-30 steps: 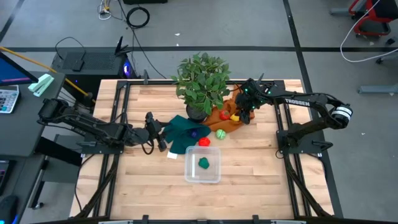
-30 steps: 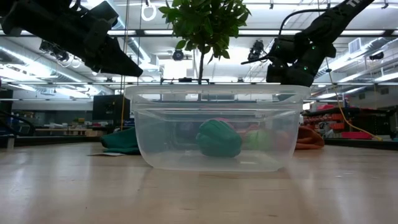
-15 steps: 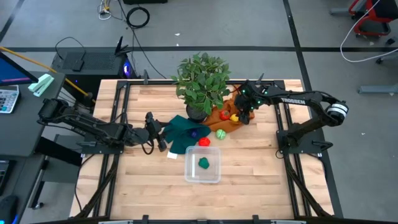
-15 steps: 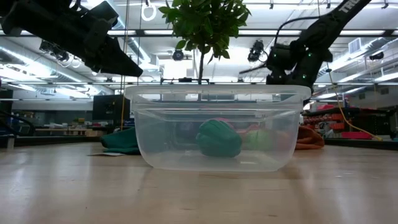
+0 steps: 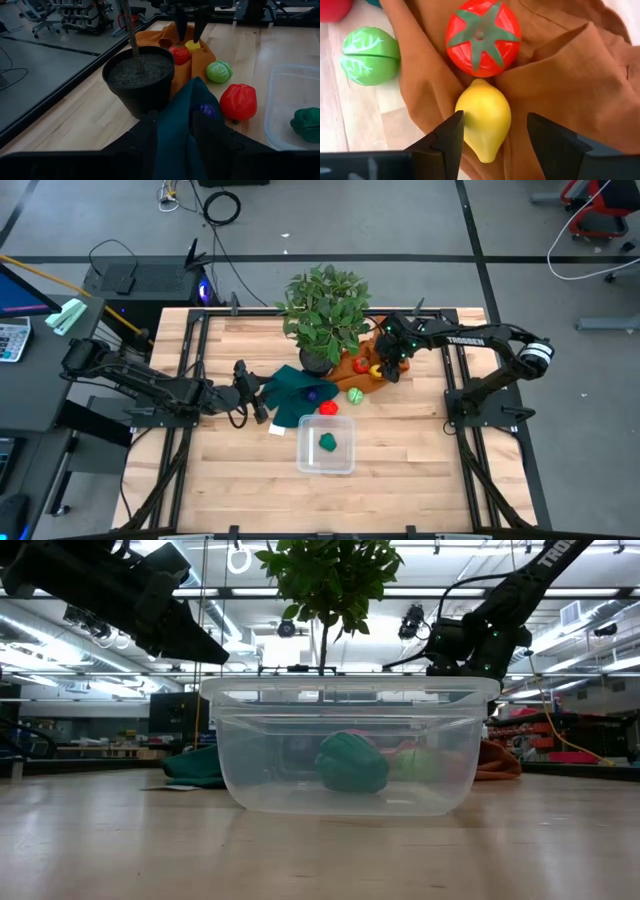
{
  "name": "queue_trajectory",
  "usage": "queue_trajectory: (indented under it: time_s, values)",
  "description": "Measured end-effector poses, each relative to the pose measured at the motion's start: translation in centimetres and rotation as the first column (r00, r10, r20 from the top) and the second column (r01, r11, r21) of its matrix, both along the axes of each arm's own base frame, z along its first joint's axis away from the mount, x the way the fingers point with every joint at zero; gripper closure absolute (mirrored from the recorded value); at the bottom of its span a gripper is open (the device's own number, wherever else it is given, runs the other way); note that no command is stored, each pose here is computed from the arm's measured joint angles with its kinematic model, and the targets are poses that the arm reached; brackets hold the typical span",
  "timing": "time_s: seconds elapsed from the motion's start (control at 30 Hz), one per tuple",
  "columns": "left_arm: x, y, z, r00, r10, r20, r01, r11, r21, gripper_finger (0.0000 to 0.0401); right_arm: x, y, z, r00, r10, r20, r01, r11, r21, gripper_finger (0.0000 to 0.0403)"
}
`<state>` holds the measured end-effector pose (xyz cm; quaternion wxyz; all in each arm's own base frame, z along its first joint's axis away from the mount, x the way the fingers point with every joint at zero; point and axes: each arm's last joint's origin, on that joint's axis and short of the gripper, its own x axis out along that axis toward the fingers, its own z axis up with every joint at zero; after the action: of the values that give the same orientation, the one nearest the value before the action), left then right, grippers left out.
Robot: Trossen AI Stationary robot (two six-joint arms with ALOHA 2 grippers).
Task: Pick and placing Produce into tupperware
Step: Put the lemon into the transparent bin
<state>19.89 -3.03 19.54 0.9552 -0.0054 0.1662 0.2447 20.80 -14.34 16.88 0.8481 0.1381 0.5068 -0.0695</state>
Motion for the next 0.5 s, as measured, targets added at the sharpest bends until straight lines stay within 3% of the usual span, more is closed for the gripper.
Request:
queue_trajectory:
  time_s: [0.5]
  values:
    - [0.0, 0.0, 0.0, 1.0, 0.001, 0.002, -0.001, 1.0, -0.003, 0.0267, 0.07, 0.18, 0.03, 0.999, -0.029, 0.033, 0.026, 0.996, 0.084, 0.0224]
